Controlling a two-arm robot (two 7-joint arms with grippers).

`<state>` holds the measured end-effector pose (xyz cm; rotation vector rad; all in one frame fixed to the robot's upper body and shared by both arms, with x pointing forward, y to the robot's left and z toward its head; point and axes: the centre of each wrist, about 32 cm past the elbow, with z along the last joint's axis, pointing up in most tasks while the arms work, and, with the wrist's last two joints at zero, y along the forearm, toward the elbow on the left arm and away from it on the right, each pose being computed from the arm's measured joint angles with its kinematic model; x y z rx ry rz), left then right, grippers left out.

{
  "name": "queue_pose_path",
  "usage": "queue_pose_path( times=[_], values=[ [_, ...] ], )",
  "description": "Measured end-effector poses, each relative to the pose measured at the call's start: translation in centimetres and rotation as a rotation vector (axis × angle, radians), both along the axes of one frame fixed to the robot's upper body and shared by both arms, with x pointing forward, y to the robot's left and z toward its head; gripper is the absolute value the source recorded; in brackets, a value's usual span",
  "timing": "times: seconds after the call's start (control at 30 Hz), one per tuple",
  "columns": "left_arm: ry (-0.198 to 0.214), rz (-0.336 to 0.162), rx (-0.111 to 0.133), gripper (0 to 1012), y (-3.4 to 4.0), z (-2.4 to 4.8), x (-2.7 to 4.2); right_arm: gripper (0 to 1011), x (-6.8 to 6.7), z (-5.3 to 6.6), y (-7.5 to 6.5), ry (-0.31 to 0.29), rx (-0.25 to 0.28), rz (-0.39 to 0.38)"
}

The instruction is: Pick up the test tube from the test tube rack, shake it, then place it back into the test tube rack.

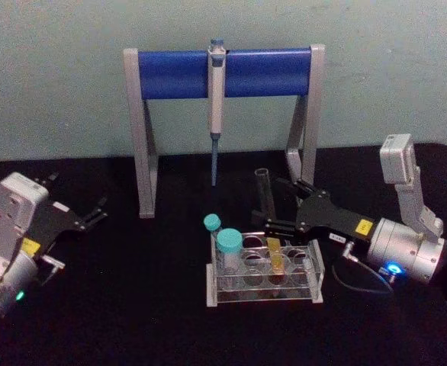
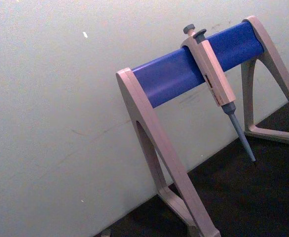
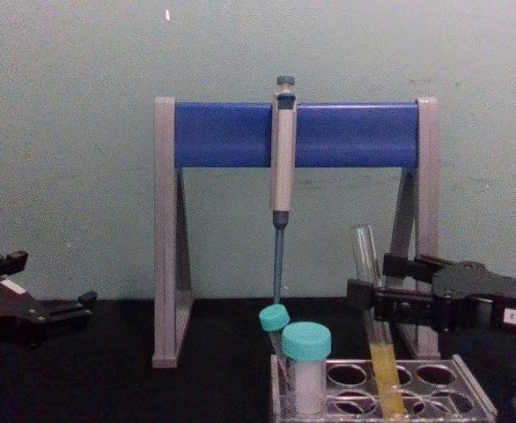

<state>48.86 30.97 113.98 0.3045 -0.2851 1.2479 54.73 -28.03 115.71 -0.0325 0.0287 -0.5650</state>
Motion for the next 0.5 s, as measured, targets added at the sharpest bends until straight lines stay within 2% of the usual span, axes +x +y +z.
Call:
queue_pose_path(
  times=[0.5],
  values=[
    [0.000, 0.000, 0.000, 1001, 0.00, 0.00, 0.00, 1000, 0.00, 0.00, 0.00, 0.000, 0.000, 0.000]
  ],
)
